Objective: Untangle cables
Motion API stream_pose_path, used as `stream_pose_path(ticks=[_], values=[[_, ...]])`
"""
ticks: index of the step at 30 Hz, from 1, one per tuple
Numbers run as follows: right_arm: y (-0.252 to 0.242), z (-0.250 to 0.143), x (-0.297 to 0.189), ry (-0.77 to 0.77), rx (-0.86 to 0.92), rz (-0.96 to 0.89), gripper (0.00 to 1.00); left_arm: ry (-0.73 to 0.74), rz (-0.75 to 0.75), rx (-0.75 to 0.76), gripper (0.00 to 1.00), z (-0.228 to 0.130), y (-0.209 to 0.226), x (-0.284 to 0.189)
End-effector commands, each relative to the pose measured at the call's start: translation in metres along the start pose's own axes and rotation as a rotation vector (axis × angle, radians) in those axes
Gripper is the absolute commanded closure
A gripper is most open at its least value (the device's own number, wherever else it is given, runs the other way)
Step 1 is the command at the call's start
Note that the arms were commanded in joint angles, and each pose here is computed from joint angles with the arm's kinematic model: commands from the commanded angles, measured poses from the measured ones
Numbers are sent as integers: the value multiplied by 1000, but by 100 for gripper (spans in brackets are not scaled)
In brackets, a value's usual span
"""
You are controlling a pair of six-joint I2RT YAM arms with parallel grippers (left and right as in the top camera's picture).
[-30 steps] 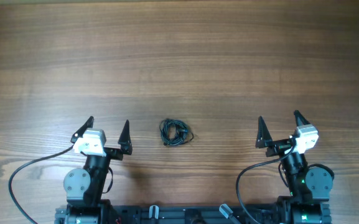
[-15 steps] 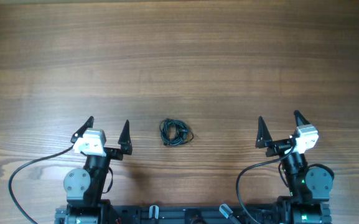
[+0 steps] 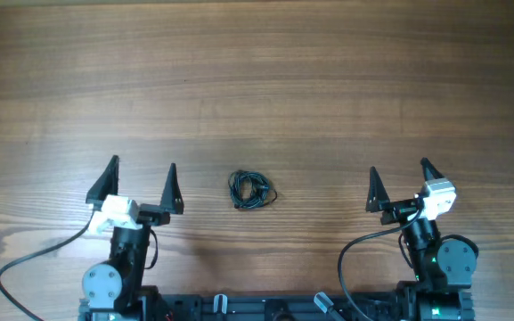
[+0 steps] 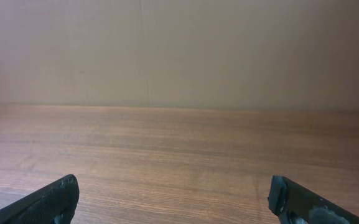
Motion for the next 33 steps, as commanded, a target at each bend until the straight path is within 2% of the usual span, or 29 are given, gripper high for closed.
stream_pose_path(ticks=[1,4,6,10,13,17,19,21,22,23,26,30,33], values=[[-1,0,0,-3,-10,-5,0,-52,-34,-178,0,35,-8,1],[-1,0,0,-3,-11,-5,0,-7,-112,-212,0,58,-24,10],[-1,0,0,-3,-10,-5,0,109,-131,-344,0,67,-32,22],[-1,0,0,-3,-10,-5,0,566,-168,-531,0,66,-55,71],[-1,0,0,-3,-11,-5,0,737,-222,-592,0,52,-70,99],[-1,0,0,-3,-10,-5,0,949,-232,-682,0,-13,-75,114],[-1,0,0,-3,-10,-5,0,1092,-297,-769,0,-44,-90,108],[-1,0,0,-3,-10,-5,0,1257,-242,-814,0,-87,-94,97],[-1,0,0,-3,-10,-5,0,1372,-123,-817,7,-116,-92,83],[-1,0,0,-3,-10,-5,0,1467,47,-777,12,-142,-85,67],[-1,0,0,-3,-10,-5,0,1580,325,-550,18,-179,-77,33],[-1,0,0,-3,-10,-5,0,1586,283,-297,19,-189,-108,18],[-1,0,0,-3,-10,-5,0,1560,315,-198,19,-194,-112,9]])
Point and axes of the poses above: each gripper's point midway between its finger pads, its own x axis out along the fingers, its own y axis along the line the jaws close on, z = x × y, the point moved 1 cm from there along -x, back along the fingers, and after that the axes turned 2 degrees about -x, right-handed, at the moved point
